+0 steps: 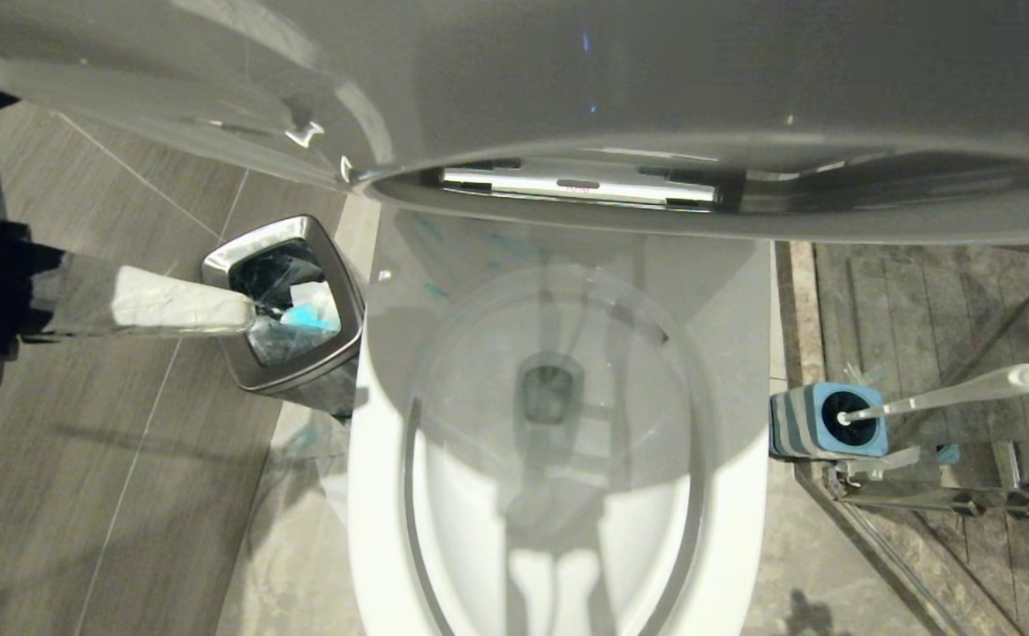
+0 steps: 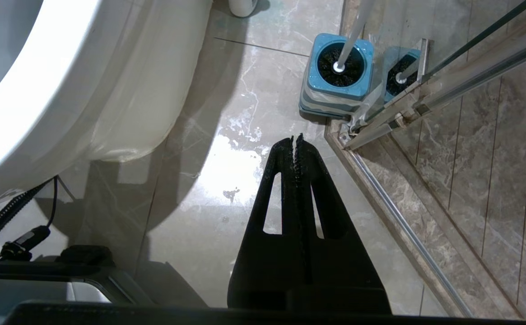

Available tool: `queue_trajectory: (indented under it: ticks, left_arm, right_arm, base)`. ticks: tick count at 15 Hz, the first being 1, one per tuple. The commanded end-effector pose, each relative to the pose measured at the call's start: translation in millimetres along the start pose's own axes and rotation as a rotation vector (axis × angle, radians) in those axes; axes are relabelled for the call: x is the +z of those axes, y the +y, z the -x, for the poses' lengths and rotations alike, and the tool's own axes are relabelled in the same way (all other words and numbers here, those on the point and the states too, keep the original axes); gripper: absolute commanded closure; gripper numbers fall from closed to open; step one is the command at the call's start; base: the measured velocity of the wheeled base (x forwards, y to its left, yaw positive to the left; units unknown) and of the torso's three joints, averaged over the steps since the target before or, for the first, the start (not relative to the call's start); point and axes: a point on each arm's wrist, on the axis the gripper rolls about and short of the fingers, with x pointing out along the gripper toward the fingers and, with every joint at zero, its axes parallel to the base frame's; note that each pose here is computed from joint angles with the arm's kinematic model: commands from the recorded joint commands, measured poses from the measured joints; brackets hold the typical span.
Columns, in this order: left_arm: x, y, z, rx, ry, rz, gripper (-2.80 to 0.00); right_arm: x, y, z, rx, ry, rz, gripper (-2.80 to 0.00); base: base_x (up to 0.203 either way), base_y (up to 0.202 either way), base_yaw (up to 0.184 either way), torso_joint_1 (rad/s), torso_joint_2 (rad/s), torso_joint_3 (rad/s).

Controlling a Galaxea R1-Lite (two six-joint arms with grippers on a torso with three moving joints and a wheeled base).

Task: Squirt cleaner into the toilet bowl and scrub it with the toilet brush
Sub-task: Close the toilet lid

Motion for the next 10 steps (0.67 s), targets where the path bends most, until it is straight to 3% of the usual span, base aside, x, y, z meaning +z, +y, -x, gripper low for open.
queue_trajectory:
  ticks: [1, 4, 8, 10]
  left_arm:
    - [1, 0.3, 0, -0.025, 0.012, 0.033, 0.00]
    - [10, -0.8, -2, -0.057, -0.051, 0.093, 0.00]
    - [25, -6.5, -4, -0.126, -0.168, 0.115, 0.00]
    - [32, -10.4, -2, -0.176, -0.225, 0.194, 0.00]
  right_arm:
    - [0, 0, 0, 0.001, 0.000, 0.000, 0.00]
    - [0, 0, 0, 0.001, 0.000, 0.000, 0.00]
    - [0, 0, 0, 0.001, 0.000, 0.000, 0.00]
    - [0, 0, 0, 0.001, 0.000, 0.000, 0.00]
  base:
    - [0.000, 0.000, 0.000, 0.000, 0.00, 0.000]
    - [0.000, 0.000, 0.000, 0.000, 0.00, 0.000]
    - [0.000, 0.000, 0.000, 0.000, 0.00, 0.000]
    - [0.000, 0.000, 0.000, 0.000, 0.00, 0.000]
